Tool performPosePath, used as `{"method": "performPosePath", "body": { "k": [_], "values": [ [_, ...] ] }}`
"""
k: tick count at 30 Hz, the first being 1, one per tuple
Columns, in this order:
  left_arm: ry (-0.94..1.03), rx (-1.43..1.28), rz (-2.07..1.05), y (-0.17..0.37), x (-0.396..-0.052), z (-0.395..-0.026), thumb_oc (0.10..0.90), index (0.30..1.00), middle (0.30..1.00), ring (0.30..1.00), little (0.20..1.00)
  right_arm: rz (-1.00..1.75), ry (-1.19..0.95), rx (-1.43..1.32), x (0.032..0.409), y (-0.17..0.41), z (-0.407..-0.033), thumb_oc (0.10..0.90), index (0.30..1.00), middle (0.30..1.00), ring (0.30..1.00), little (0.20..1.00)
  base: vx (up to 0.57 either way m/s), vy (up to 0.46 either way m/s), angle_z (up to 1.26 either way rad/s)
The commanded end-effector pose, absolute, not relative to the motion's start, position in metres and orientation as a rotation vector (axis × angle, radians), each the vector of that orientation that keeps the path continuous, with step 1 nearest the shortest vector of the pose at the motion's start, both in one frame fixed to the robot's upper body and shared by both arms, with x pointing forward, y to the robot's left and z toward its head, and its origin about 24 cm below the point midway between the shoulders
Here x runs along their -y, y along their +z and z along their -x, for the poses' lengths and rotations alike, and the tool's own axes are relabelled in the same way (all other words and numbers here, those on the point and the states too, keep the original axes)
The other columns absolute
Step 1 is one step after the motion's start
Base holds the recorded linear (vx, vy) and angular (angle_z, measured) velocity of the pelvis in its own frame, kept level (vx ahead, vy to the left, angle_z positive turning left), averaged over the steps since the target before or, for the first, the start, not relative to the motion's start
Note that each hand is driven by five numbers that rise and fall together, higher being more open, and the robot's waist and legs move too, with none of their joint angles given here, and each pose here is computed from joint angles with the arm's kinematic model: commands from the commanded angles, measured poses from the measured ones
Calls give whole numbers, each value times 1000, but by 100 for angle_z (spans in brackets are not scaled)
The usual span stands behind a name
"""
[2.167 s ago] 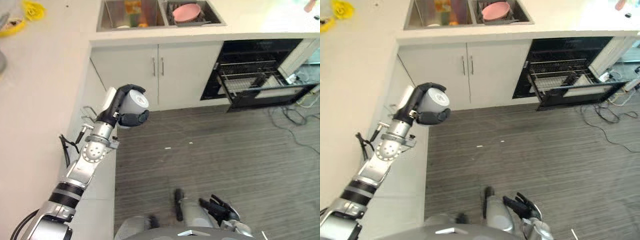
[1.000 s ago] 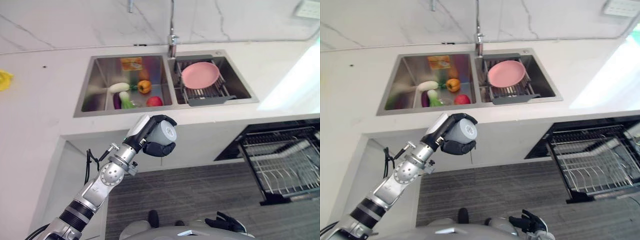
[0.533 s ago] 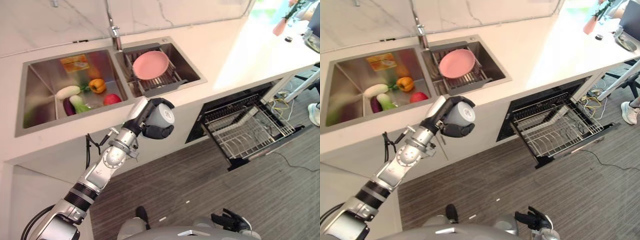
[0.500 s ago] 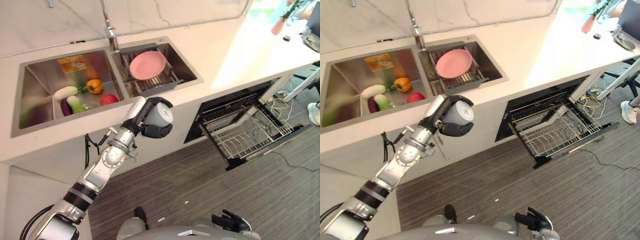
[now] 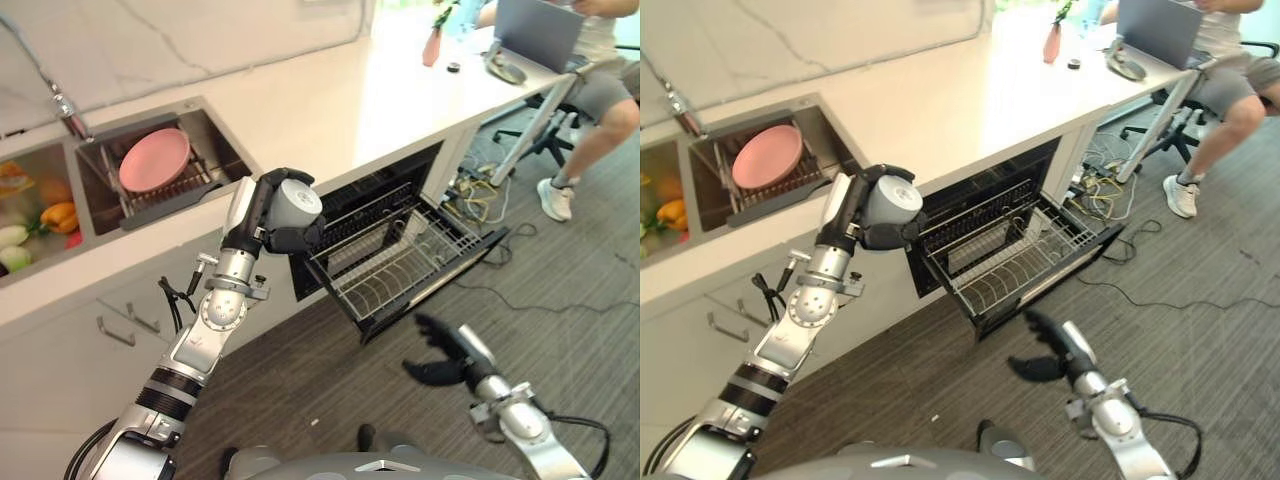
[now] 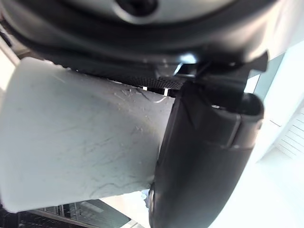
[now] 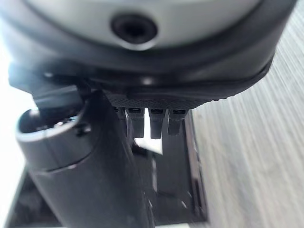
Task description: Place the dishes in the dishwasher.
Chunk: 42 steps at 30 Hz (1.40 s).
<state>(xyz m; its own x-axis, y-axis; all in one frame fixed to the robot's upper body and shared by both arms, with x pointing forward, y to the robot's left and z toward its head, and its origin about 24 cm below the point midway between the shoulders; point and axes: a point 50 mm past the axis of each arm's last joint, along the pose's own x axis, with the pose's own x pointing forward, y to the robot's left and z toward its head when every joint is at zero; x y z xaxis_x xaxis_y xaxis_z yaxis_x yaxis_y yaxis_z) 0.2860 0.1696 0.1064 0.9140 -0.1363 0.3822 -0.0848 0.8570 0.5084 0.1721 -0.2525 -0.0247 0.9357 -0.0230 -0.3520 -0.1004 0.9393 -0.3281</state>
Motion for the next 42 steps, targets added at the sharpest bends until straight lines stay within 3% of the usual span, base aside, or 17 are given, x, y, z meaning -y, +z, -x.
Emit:
{"method": "performPosePath", "body": {
  "k": [1,14,26,33,42],
  "values": [
    [45,752,-529,176,-173,-292,400,300,300,300,300,344,22,-245,251,-13,-181,800,900,900,900,900,38,58,-11],
    [-83,640,-292,160,-159,-297,400,300,300,300,300,-13,78,222,215,69,-217,800,900,900,900,900,39,91,-41],
    [-248,491,202,159,-95,-323,400,300,300,300,300,-708,356,338,139,109,-250,800,900,900,900,900,11,9,-8],
    [-338,488,235,168,-72,-325,400,300,300,300,300,-546,376,307,141,112,-260,800,900,900,900,900,0,-17,18],
    [-358,518,148,174,-72,-326,400,300,300,300,300,-271,374,328,151,118,-262,800,900,900,900,900,-2,-4,7]
  ]
}}
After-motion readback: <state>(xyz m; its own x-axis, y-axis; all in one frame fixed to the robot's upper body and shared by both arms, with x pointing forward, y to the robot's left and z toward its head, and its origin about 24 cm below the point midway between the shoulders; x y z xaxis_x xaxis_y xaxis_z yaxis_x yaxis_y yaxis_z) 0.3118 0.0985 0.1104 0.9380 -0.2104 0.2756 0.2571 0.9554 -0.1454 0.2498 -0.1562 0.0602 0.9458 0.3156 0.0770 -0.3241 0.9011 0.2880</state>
